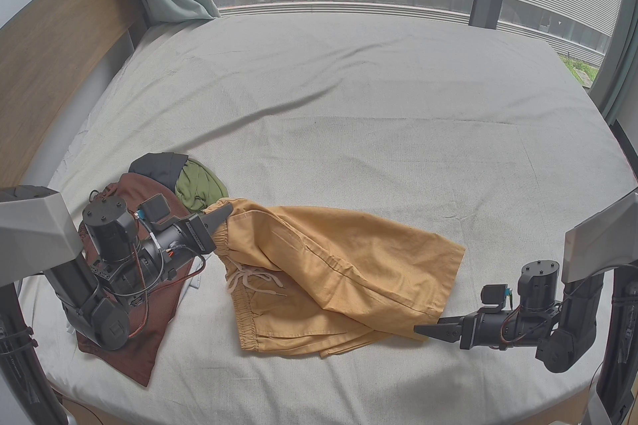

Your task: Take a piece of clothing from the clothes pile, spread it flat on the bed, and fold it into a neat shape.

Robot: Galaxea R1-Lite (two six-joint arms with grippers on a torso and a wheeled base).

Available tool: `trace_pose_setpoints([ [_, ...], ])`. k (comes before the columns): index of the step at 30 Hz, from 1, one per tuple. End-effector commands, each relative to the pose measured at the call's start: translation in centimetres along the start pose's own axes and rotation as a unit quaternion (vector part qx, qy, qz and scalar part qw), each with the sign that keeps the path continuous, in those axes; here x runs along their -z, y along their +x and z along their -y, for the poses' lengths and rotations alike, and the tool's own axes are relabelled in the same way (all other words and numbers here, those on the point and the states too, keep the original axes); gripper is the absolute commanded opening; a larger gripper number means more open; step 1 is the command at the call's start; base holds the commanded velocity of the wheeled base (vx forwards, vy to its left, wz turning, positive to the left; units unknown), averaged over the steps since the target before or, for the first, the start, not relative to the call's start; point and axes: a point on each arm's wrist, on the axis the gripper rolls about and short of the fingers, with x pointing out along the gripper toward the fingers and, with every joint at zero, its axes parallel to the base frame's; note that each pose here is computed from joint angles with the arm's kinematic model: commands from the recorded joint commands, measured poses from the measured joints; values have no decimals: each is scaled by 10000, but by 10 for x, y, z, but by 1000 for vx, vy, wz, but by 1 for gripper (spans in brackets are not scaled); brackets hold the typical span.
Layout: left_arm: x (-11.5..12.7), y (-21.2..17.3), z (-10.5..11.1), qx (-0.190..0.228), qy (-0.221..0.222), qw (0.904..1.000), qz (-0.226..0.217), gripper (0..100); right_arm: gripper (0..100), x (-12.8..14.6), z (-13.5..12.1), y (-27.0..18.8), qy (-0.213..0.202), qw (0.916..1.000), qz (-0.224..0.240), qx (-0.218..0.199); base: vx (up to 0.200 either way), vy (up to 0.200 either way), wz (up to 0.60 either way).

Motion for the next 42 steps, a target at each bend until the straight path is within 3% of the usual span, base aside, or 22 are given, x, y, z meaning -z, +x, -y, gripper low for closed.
trace_pose_setpoints([
  [1,0,0,0,3,-1,10000,1,0,100,-2,0,7,-61,10000,22,-68,0,0,0],
  [21,2,1,-1,-10,-13,10000,-34,0,100,-18,-13,12,-389,9982,286,-349,0,0,0],
  [22,3,1,-1,-7,-16,10000,-44,0,0,-18,-13,12,-389,9982,286,-349,0,0,0],
  [35,3,1,-2,-24,-19,10000,-42,0,0,-23,-5,15,-406,9980,403,-261,0,0,0],
  [36,6,2,-4,-53,-39,9999,-92,0,0,-35,3,10,-395,9968,671,-161,0,0,0],
  [42,10,4,-7,-83,-59,9998,-142,0,0,-58,18,-5,-241,9924,1206,39,0,0,0],
])
